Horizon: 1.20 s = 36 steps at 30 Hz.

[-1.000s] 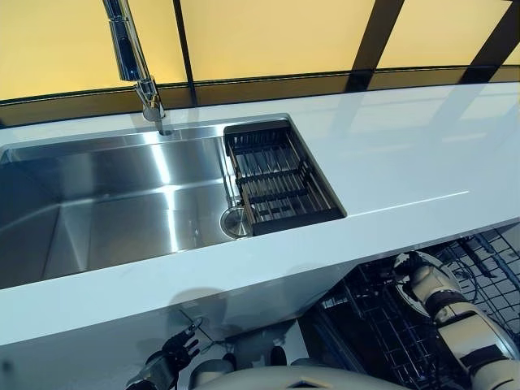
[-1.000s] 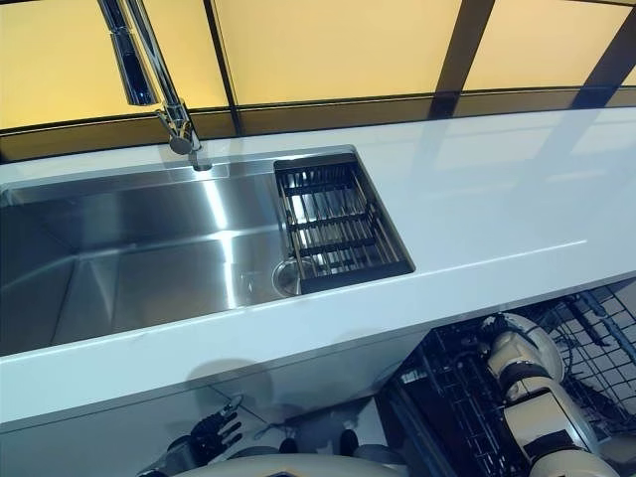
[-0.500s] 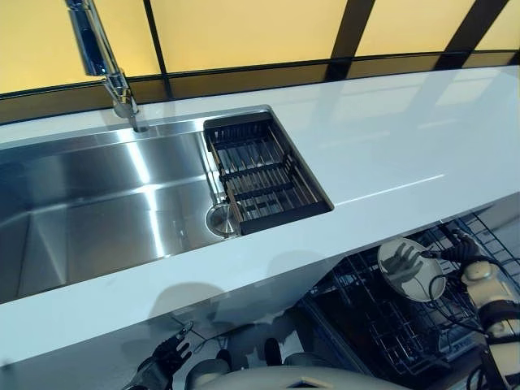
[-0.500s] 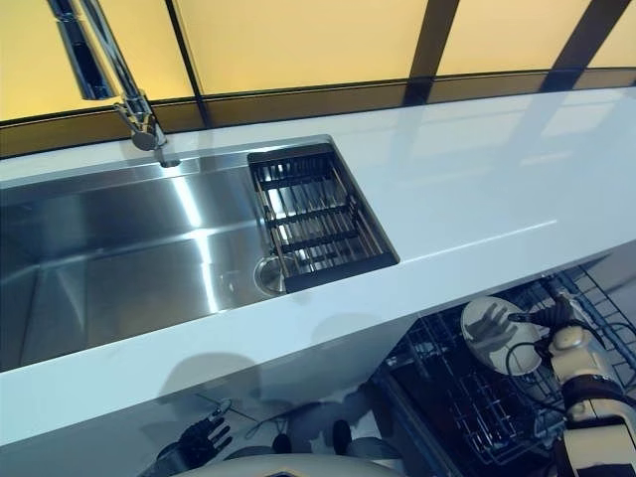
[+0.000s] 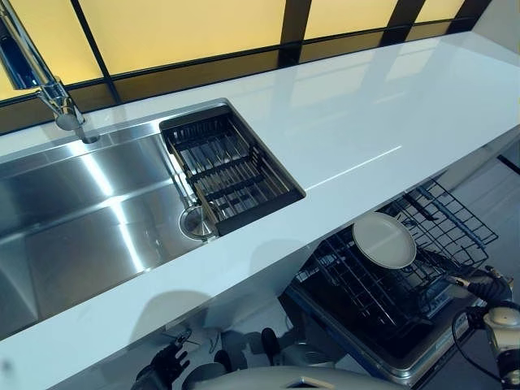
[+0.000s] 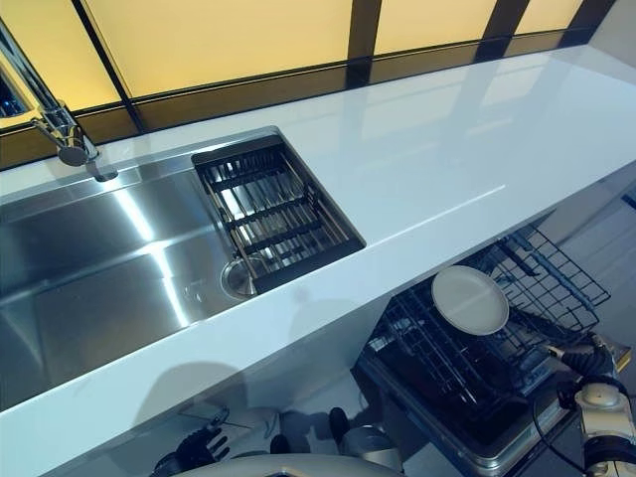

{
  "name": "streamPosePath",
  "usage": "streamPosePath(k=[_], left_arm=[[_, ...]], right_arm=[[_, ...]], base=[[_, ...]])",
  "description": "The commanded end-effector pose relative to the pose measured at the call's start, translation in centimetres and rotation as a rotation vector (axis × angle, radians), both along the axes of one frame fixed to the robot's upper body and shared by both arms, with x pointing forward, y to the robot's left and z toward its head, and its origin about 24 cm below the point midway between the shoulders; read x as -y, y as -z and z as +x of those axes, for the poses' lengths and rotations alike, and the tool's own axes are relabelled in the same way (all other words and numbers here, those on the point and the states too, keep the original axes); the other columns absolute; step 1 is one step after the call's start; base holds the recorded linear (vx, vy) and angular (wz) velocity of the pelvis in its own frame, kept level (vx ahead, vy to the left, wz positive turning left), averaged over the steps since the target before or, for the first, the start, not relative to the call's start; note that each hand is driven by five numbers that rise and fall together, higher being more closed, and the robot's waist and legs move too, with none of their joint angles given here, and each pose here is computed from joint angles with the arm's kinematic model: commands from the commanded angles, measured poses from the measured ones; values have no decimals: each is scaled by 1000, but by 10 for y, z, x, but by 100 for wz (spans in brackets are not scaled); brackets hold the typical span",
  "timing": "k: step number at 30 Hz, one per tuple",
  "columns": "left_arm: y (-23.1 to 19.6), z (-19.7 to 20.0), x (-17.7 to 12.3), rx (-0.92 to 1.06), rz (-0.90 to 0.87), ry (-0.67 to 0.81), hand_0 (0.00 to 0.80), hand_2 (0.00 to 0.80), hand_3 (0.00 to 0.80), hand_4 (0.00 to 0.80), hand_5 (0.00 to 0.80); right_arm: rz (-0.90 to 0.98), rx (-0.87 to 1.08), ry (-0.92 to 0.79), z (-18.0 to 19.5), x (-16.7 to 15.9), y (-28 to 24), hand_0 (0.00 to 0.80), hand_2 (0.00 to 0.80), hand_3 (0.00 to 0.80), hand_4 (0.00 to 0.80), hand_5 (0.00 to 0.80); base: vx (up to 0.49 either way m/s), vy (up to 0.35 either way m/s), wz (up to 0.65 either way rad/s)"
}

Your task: Take plates into dishwasher

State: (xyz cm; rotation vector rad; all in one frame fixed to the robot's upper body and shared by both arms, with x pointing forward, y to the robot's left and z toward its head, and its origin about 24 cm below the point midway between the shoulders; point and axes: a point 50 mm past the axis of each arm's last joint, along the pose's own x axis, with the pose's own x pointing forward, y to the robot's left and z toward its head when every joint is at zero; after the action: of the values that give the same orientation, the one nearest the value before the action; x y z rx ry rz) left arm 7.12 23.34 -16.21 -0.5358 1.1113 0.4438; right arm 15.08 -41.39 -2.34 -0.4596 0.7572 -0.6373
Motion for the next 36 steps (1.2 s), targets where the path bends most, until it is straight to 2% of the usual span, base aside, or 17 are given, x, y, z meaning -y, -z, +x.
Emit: streamPosePath(k=[1,5,11,17,26,32,36], left_arm=[[-24,74,-7,279,49,35,0,0,0,0,0],[-24,65,-22,269,64,-6,0,0,0,0,0],[-27,70,-30,285,59,-51,0,0,0,0,0],[-32,86,-23,343,36,-106,0,0,0,0,0],[-33,85,-22,389,2,-145,0,0,0,0,0],[-34,86,-26,388,13,-152,0,0,0,0,0],[-34,84,-30,370,26,-153,0,0,0,0,0]], right_arm=[[84,195,40,22,5,-18,0,0,0,0,0],[277,297,149,26,-1,-3,0,0,0,0,0],[453,443,260,41,-16,8,0,0,0,0,0],[476,466,270,55,-16,0,0,0,0,0,0],[567,492,374,34,-16,15,0,0,0,0,0],[516,462,442,28,-15,19,0,0,0,0,0],[434,450,506,19,-2,12,0,0,0,0,0]], base=[[-104,13,-33],[-215,9,-64],[-175,-137,-39],[-144,-194,-28],[-72,-152,13],[-83,-87,19],[-55,-8,9]])
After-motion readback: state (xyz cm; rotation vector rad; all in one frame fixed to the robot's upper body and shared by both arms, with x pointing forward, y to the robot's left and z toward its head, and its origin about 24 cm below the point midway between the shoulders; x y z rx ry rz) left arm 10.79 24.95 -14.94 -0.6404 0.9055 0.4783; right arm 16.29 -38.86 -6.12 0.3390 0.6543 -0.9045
